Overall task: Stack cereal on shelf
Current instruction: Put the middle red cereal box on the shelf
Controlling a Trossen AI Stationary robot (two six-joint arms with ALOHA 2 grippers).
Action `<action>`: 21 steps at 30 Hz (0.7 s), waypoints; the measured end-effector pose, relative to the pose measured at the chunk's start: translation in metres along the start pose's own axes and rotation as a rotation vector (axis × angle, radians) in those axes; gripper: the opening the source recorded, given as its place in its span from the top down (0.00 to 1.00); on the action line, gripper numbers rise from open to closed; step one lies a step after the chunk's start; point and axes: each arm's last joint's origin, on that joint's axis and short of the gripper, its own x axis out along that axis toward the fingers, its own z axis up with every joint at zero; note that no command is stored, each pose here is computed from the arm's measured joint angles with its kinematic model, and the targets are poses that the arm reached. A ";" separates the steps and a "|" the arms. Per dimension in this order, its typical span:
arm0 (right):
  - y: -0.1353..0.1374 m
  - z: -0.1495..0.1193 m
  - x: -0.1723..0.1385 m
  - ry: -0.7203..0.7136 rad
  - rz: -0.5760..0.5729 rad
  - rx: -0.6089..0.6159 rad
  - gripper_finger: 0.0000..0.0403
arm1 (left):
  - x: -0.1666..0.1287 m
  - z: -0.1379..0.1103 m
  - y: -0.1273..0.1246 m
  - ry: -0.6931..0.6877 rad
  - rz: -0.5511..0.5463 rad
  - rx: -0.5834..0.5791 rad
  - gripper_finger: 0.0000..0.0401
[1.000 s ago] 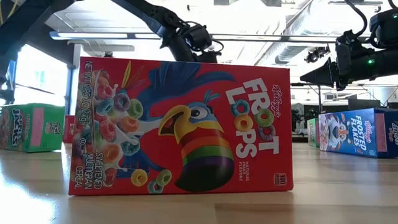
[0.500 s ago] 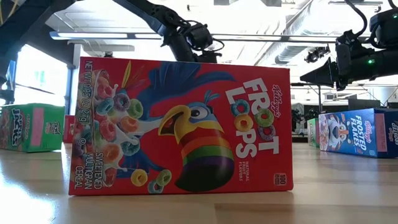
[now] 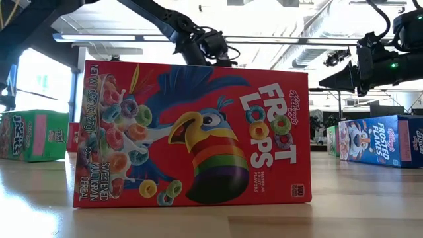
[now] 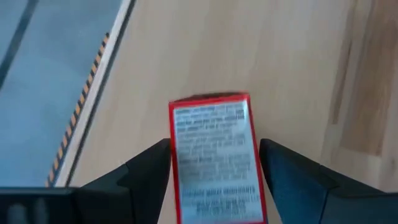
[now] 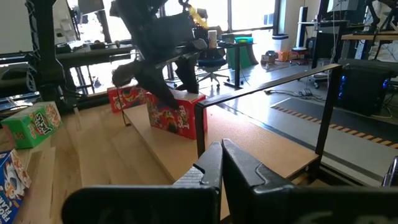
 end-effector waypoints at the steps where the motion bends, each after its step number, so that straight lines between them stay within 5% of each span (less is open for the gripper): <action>1: 0.000 0.000 0.000 0.000 0.000 0.000 1.00 | 0.001 -0.002 0.001 0.014 -0.012 -0.006 0.43; 12: 0.000 0.000 0.000 0.000 0.000 0.000 1.00 | -0.009 0.003 0.011 -0.057 -0.012 -0.032 0.70; 21: 0.000 0.000 0.000 -0.001 -0.002 0.000 1.00 | -0.034 0.006 0.014 -0.410 -0.031 -0.050 0.79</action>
